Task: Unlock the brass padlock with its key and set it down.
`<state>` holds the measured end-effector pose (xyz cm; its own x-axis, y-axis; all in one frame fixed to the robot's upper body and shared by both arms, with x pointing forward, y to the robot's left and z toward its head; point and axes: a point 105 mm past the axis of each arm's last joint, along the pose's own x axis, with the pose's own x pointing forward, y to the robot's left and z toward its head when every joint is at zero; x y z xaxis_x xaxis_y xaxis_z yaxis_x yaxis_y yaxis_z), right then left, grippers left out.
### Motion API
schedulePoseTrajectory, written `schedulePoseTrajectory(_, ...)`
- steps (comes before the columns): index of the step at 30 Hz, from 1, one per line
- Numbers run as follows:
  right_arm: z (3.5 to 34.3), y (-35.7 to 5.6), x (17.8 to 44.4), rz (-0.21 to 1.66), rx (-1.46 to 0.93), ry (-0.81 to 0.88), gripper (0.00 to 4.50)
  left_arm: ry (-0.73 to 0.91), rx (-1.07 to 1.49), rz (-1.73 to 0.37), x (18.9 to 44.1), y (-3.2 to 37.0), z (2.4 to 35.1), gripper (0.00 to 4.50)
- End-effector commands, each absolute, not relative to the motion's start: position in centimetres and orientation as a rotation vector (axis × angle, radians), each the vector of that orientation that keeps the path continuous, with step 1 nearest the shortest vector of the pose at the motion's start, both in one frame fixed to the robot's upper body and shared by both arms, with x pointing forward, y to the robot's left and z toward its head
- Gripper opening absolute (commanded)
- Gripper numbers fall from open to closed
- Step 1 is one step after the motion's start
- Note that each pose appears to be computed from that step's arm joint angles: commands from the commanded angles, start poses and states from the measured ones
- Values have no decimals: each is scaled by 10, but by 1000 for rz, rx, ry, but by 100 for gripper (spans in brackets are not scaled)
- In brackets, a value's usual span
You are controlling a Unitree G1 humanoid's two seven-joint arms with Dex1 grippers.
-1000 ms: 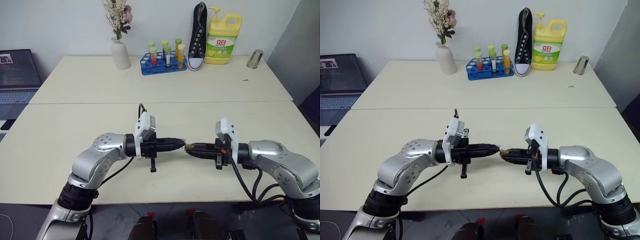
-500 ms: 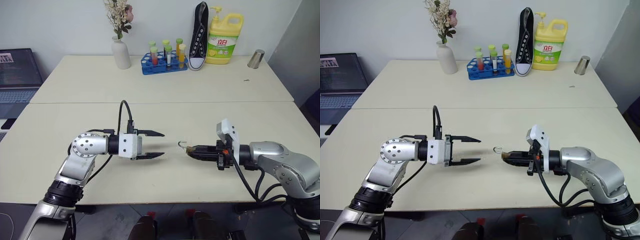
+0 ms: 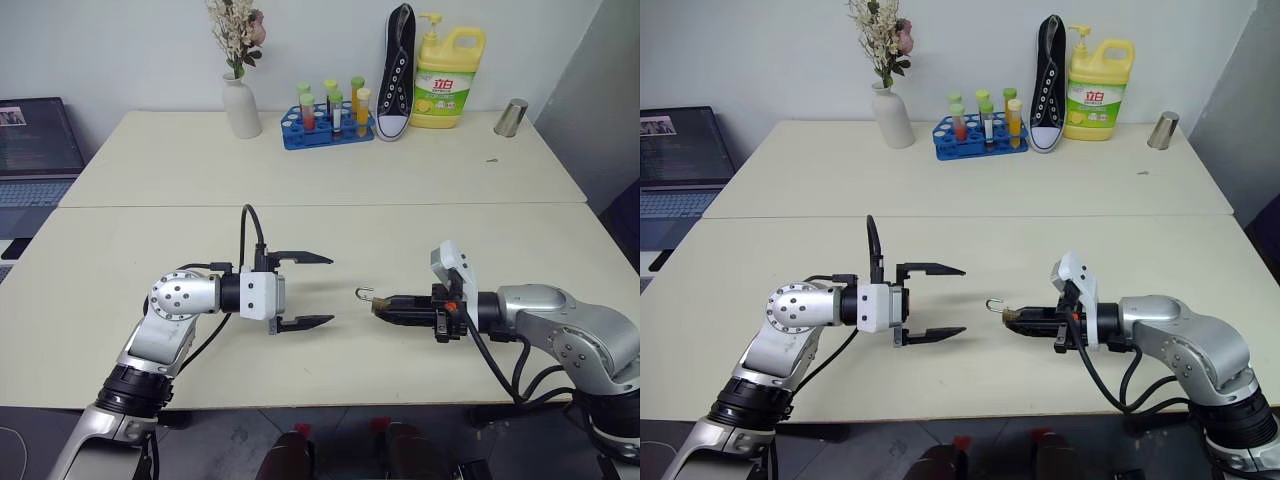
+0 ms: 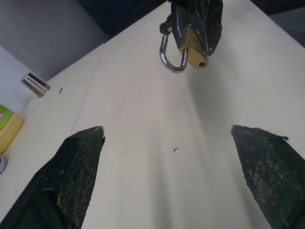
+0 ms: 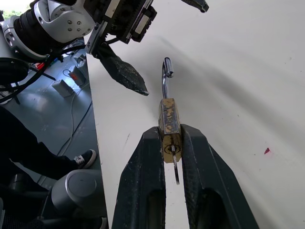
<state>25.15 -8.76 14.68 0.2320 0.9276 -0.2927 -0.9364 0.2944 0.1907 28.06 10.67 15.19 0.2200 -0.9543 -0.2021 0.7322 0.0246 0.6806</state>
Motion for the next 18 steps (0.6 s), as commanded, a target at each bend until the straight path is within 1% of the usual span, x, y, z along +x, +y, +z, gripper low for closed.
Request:
schedulePoseTrajectory(1,160,-86,251,1293,-46,336,13,-391,791,-1334,279,108,160,450)
schedulePoseTrajectory(8,153,-82,260,1256,-6,377,13,-385,841,-1339,271,116,156,450)
schedulePoseTrajectory(14,130,-74,273,1206,26,522,13,-374,884,-1352,262,124,149,450)
schedulePoseTrajectory(18,111,-66,280,1199,24,622,13,-391,877,-1366,256,120,148,450)
